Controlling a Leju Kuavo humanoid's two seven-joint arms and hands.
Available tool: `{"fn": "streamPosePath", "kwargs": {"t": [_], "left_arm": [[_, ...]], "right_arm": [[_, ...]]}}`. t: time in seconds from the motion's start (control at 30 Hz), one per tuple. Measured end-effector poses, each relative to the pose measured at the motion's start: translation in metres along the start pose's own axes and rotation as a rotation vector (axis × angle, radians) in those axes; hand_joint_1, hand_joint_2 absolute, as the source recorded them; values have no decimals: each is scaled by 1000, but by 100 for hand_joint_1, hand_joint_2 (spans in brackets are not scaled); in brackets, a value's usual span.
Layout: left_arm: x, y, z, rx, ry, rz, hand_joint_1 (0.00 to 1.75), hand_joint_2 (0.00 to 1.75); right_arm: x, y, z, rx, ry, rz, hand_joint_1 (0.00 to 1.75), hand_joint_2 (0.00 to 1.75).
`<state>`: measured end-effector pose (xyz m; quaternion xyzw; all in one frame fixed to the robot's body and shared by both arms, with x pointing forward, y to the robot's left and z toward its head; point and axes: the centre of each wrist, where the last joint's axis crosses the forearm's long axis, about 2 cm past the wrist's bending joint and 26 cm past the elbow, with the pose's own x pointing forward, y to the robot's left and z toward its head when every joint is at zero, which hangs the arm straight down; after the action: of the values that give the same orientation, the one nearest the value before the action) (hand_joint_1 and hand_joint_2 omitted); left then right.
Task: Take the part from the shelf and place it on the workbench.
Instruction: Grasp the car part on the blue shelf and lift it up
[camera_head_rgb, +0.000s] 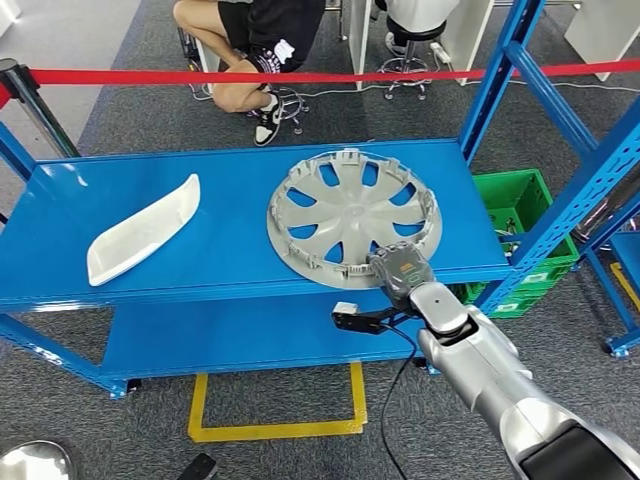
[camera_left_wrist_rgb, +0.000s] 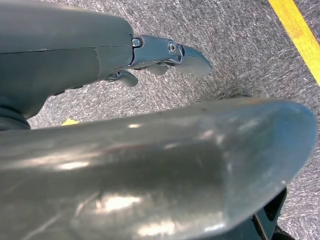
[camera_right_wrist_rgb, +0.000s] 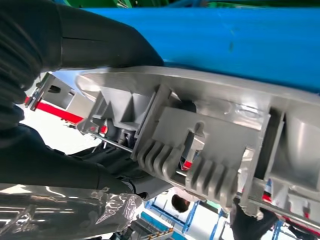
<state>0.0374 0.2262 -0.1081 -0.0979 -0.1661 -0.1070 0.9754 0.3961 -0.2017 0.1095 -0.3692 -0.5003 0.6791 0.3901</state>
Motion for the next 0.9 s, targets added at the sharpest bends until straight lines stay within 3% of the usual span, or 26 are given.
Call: {"fn": "streamPosePath", "kwargs": {"t": [0.47,0.5,0.6,0.63,0.77,0.9], "left_arm": [[0,-2,0,-10,5,-2,0,0],[0,-2,0,-8,3,-3,0,0],[0,-2,0,2,-13,-6,0,131],[0,-2,0,6,-27,-7,0,175],[-2,0,0,12,-103,-4,0,175],[-5,4,1,40,-116,-22,0,175]], "right_arm": [[0,1,0,-49,-6,-70,175,175],[0,1,1,-60,-10,-94,175,131],[-1,3,2,-94,-22,-174,175,0],[0,3,3,-105,-27,-204,175,0],[3,1,11,-188,-61,-378,175,0],[3,-19,23,-310,-111,-618,175,0]]}}
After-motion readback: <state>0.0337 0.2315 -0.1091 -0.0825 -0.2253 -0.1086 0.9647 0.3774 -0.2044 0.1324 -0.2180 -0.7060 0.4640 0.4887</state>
